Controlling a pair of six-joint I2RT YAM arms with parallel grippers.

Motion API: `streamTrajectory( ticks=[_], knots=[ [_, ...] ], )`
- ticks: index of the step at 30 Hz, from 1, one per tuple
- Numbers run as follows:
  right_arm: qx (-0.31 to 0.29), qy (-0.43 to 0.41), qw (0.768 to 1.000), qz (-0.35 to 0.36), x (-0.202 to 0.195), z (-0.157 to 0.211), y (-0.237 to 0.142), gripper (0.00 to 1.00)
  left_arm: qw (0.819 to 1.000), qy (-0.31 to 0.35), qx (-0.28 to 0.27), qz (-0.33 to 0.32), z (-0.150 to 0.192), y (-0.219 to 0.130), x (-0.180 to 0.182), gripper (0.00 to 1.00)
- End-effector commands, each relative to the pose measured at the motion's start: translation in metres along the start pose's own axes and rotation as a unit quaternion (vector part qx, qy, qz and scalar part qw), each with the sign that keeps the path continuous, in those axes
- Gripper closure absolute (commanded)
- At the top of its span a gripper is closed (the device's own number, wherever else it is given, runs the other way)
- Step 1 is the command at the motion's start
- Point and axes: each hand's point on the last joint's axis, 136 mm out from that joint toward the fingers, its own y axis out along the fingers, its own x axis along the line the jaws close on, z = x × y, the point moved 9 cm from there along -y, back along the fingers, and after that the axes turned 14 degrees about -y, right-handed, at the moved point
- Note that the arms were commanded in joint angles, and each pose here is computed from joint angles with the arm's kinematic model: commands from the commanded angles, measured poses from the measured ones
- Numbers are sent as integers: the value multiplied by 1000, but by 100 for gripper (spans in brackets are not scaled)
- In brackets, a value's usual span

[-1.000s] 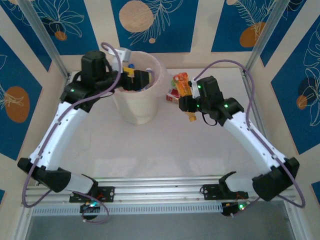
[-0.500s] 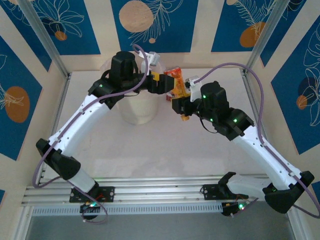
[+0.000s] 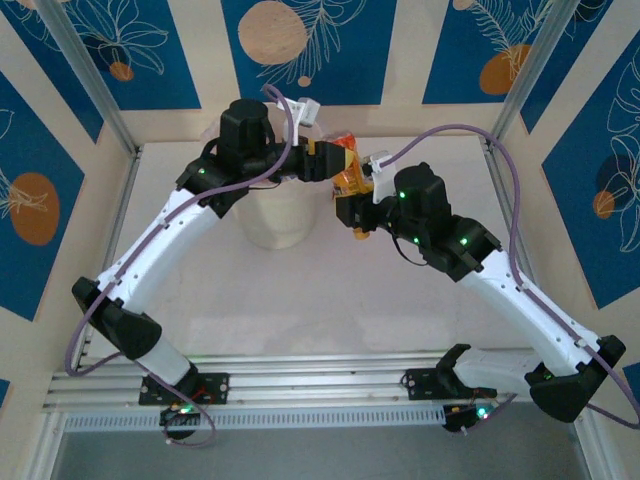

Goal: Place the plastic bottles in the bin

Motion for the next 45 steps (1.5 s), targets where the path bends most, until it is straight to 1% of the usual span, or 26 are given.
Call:
streamTrajectory(
  ticks=[1,2,4,5,7,9,11,14,16,22,27,30,36,39,42,45],
  knots=[
    [-20,-9,1000,0,3,-10,2,54,999,15,3,36,-2,-1,-15,44],
    [-22,-9,1000,1,3,-11,1,54,999,17,2,36,-2,-1,-16,48],
    [-22,-9,1000,2,3,-11,2,54,999,20,-1,35,-3,-2,-16,52],
    [-22,-10,1000,3,2,-11,2,53,999,22,-3,35,-4,-3,-17,53],
    [-21,-9,1000,5,2,-11,2,49,999,27,-11,31,-6,-6,-18,54],
    [-20,-9,1000,10,2,-11,1,40,999,31,-22,24,-10,-10,-19,54],
    [-17,-8,1000,16,0,-12,0,27,998,38,-40,17,-17,-17,-21,54],
    [-16,-7,999,27,-2,-13,-5,10,995,52,-80,1,-35,-33,-23,54],
    [-16,-3,999,34,-3,-12,-8,1,992,58,-111,-14,-49,-46,-22,54],
    [-24,12,998,48,-6,-9,-21,1,976,60,-196,-70,-90,-88,-10,54],
    [-16,23,997,78,-11,-5,-30,1,957,17,-253,-141,-116,-118,25,53],
    [-6,25,996,88,-13,-2,-30,1,948,-15,-272,-163,-128,-130,49,53],
    [17,34,992,120,-18,2,-27,1,940,-66,-265,-205,-136,-128,94,53],
    [29,37,991,126,-20,4,-24,1,941,-89,-248,-211,-136,-117,113,53],
    [39,39,990,132,-22,5,-21,1,947,-104,-227,-204,-135,-107,127,52],
    [49,41,989,135,-23,7,-17,1,949,-118,-203,-212,-130,-98,141,51]
  ],
)
